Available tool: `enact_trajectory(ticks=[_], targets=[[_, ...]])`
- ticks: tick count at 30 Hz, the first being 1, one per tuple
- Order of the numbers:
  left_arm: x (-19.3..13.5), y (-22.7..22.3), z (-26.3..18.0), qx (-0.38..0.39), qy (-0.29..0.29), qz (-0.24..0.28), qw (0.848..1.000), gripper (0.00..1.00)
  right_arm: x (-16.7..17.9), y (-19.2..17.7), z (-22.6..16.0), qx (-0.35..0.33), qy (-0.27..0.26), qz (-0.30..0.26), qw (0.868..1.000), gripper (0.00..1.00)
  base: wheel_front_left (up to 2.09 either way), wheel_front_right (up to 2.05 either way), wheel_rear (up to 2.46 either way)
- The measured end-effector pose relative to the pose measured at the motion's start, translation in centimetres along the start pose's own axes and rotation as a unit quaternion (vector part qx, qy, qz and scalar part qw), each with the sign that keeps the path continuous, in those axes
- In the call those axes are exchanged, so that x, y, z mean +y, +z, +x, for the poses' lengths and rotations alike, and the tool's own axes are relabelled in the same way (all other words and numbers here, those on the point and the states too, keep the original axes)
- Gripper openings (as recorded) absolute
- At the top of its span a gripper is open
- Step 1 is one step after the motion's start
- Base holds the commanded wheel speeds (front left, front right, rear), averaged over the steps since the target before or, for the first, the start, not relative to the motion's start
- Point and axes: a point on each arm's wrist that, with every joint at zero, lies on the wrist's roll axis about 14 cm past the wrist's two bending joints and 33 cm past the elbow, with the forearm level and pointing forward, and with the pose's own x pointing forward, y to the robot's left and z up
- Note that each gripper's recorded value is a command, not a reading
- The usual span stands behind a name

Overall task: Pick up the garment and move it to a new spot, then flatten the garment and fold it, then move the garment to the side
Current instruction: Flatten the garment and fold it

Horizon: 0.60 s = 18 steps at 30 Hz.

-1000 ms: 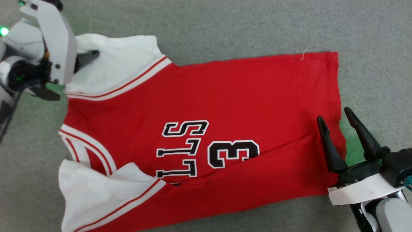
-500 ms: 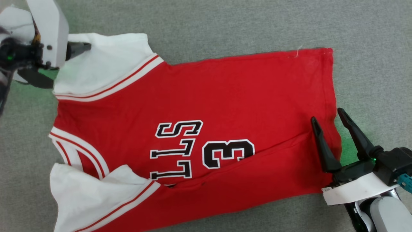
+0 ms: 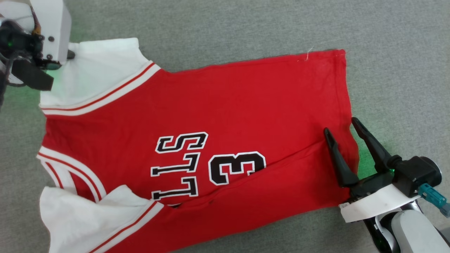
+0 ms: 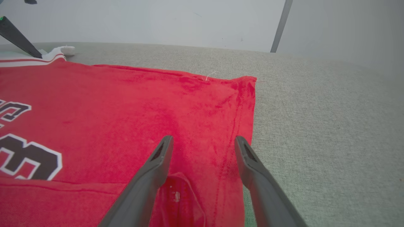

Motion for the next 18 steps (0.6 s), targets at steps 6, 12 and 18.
enact_trajectory(ticks=[6, 12, 18], targets=[[-0.5, 0.4, 0.0, -0.001, -0.002, 0.007, 1.0, 0.0, -0.1, 0.3, 0.2, 0.008, 0.007, -0.004, 1.0, 1.0, 0.0, 0.0, 0.0], [-0.8, 0.4, -0.7, -0.01, 0.0, 0.016, 1.0, 0.0, -0.3, 2.8, 1.7, 0.001, 0.03, -0.016, 0.999, 1.0, 0.0, 0.0, 0.0], [-1.1, 0.3, -1.1, -0.018, -0.004, 0.019, 1.0, 0.0, -1.2, 4.2, 4.0, 0.054, 0.054, -0.043, 0.996, 1.0, 0.0, 0.0, 0.0]])
